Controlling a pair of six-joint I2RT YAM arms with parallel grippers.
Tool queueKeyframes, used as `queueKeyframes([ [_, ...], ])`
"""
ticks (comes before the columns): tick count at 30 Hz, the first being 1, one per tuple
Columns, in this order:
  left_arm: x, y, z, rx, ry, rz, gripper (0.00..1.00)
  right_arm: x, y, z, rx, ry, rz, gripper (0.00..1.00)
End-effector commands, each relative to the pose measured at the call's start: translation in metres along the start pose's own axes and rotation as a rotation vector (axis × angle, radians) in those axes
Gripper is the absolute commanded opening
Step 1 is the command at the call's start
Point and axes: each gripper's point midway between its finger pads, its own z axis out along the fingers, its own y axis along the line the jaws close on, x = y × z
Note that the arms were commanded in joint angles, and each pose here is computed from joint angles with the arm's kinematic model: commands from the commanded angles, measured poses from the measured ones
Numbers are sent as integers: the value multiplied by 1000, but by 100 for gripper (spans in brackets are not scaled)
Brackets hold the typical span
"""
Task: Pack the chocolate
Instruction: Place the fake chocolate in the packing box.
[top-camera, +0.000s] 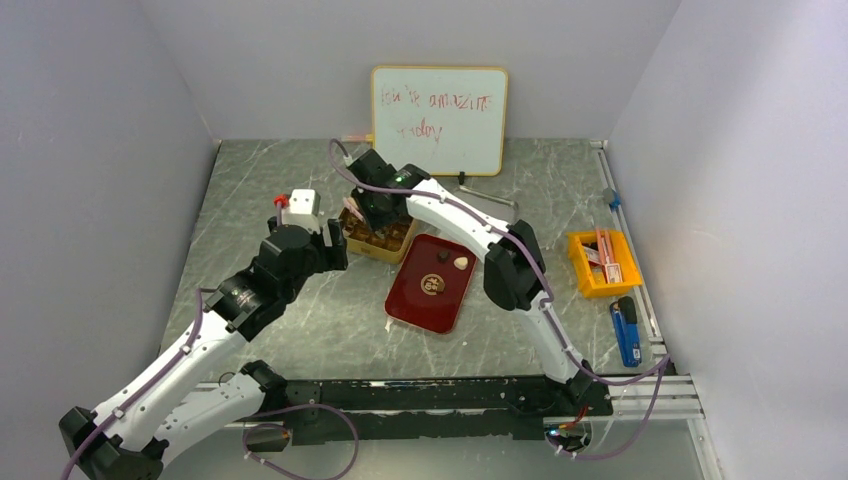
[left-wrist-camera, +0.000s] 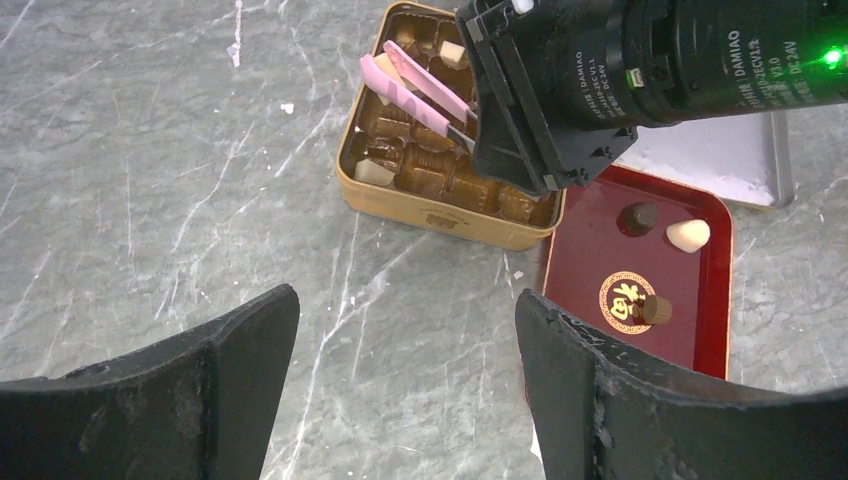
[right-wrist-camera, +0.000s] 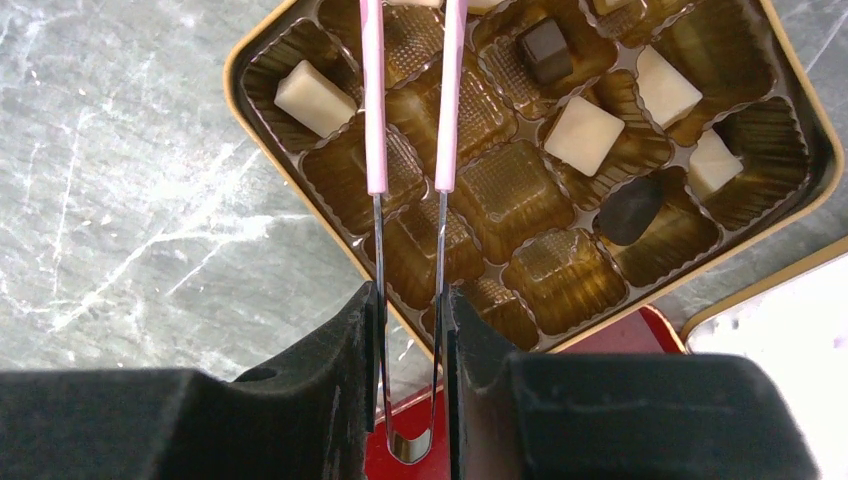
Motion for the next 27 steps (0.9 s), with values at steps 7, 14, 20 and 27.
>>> queueKeyframes([
  [7,-4,1,-2,-1,-21,-1,84,-23,1,-3,7,-85,-14,0],
  [14,-4,-1,-1,6,-18,-9,84,-34,-4,-11,29,-128,-20,0],
  [20,-4,-2,-1,6,-16,-14,84,-32,-11,-10,48,-130,-21,0],
  [27,-2,-2,-1,8,-6,-13,84,-23,-17,-7,63,-119,-24,0],
])
